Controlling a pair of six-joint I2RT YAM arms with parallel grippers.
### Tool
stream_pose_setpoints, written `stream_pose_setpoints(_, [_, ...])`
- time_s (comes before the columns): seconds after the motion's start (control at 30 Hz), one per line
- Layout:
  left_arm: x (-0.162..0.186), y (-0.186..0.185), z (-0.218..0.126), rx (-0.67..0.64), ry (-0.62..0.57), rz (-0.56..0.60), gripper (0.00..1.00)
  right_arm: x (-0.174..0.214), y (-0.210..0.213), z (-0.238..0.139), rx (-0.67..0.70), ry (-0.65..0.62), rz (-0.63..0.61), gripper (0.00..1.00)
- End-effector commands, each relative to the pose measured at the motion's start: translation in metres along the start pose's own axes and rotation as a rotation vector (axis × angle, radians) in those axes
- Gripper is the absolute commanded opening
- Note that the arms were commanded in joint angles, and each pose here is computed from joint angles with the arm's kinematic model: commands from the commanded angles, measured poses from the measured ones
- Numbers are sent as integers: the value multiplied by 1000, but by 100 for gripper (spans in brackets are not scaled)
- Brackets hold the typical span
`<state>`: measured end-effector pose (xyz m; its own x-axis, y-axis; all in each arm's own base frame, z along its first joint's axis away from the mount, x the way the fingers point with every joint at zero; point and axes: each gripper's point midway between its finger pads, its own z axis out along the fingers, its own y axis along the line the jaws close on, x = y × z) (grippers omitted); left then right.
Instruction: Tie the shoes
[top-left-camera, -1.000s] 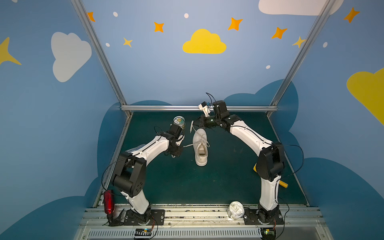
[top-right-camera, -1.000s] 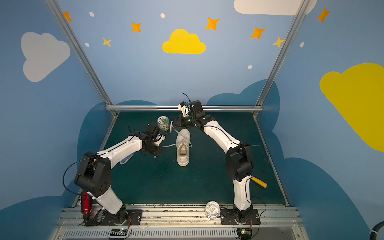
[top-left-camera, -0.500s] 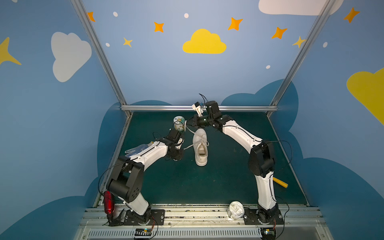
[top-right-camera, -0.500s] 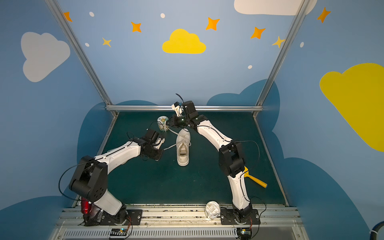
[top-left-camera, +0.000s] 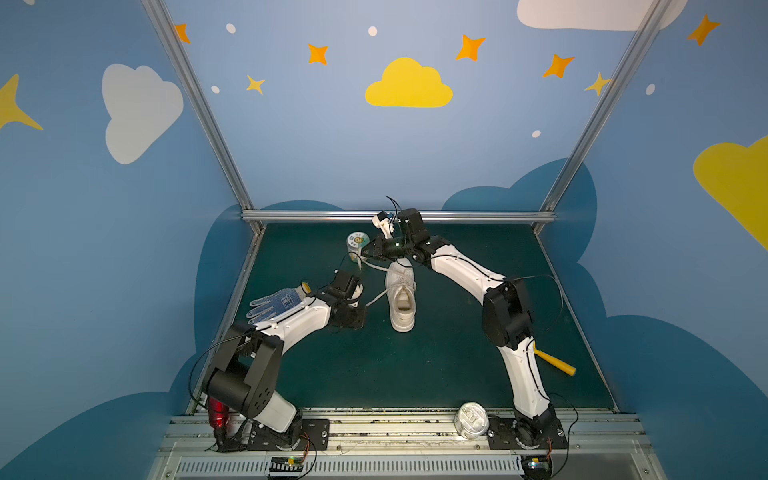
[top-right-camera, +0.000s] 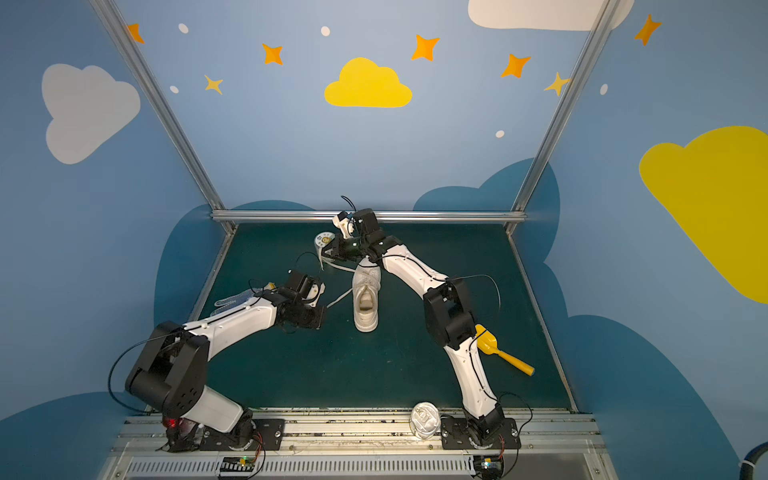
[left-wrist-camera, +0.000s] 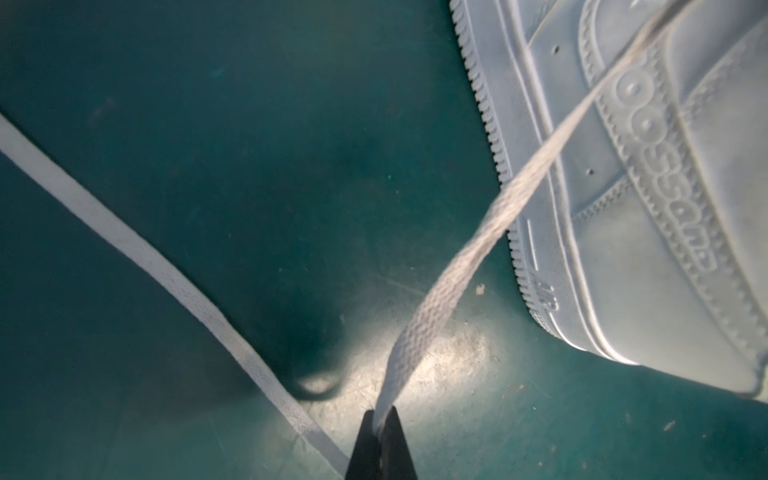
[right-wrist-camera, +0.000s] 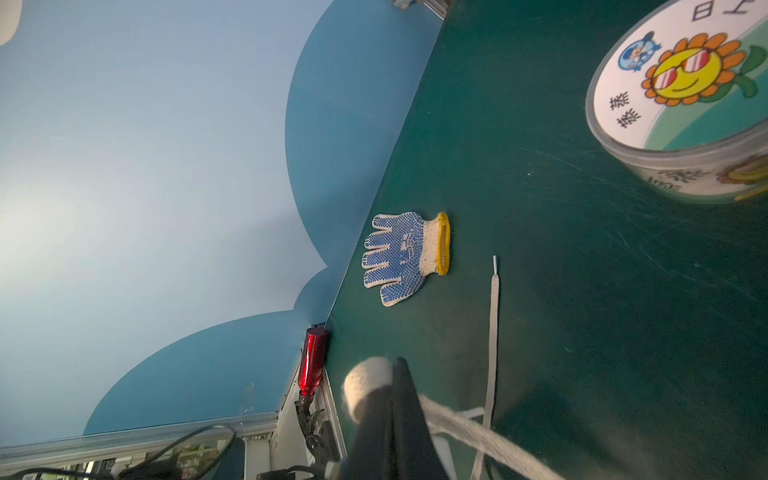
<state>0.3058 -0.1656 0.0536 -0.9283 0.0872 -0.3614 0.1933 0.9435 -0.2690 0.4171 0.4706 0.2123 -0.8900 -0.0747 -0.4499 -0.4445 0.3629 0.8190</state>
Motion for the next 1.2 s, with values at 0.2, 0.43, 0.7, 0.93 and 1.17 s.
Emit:
stream_pose_setpoints(0.2, [-3, -9, -2, 62, -64, -66, 4, -1, -5, 25, -36, 14, 17, 0])
stream_pose_setpoints(0.43, [0, -8, -2, 56, -60, -67, 4, 8, -18, 38, -18, 29, 22, 0])
stream_pose_setpoints(0.7, [2, -10, 2, 76, -60, -85, 4, 12, -24, 54, -27, 42, 36, 0])
stream_pose_setpoints(0.93, [2, -11, 1, 75, -57, -79, 4, 16, -37, 59, 7, 62, 55, 0])
stream_pose_setpoints(1.17, [2, -11, 1, 76, -56, -77, 4, 19, -49, 45, 121, 62, 18, 7])
